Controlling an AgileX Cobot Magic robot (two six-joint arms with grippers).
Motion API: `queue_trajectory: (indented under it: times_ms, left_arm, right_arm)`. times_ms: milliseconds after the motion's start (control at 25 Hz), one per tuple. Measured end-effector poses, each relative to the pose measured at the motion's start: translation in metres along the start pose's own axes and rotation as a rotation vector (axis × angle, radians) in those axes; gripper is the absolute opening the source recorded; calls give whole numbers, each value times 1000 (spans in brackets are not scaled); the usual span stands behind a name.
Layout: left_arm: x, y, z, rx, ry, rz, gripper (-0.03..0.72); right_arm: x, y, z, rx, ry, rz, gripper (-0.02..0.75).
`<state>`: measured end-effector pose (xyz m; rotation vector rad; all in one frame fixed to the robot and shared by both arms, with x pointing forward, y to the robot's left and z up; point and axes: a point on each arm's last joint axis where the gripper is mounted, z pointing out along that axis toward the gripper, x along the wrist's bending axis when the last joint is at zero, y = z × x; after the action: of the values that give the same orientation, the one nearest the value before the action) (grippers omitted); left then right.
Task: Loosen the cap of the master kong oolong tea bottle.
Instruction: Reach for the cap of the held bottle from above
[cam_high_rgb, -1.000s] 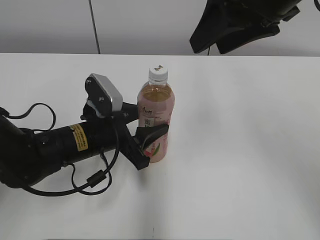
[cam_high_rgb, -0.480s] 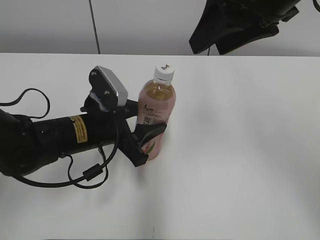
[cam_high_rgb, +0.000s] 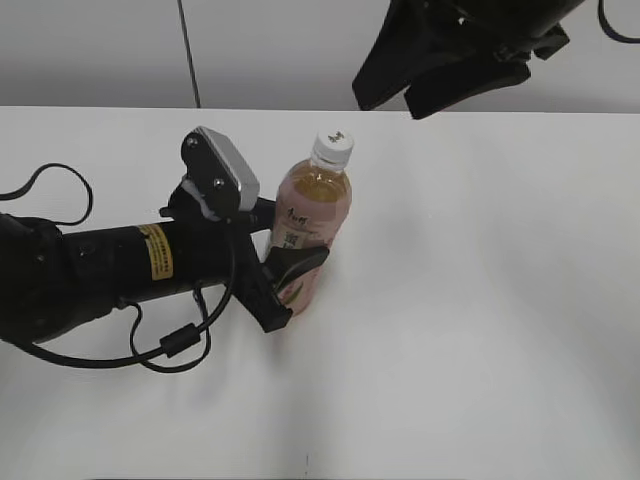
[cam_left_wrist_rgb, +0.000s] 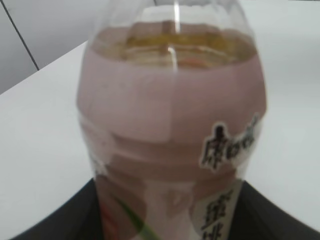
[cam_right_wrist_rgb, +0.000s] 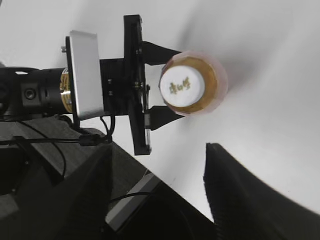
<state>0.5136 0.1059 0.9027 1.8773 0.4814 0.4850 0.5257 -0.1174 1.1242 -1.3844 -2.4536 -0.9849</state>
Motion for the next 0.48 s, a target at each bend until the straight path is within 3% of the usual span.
queue_trajectory:
  times_ms: [480]
  left_arm:
    - [4, 12, -6, 43, 31, 49, 384]
  right_arm:
    - [8, 6, 27, 60, 82, 63, 440]
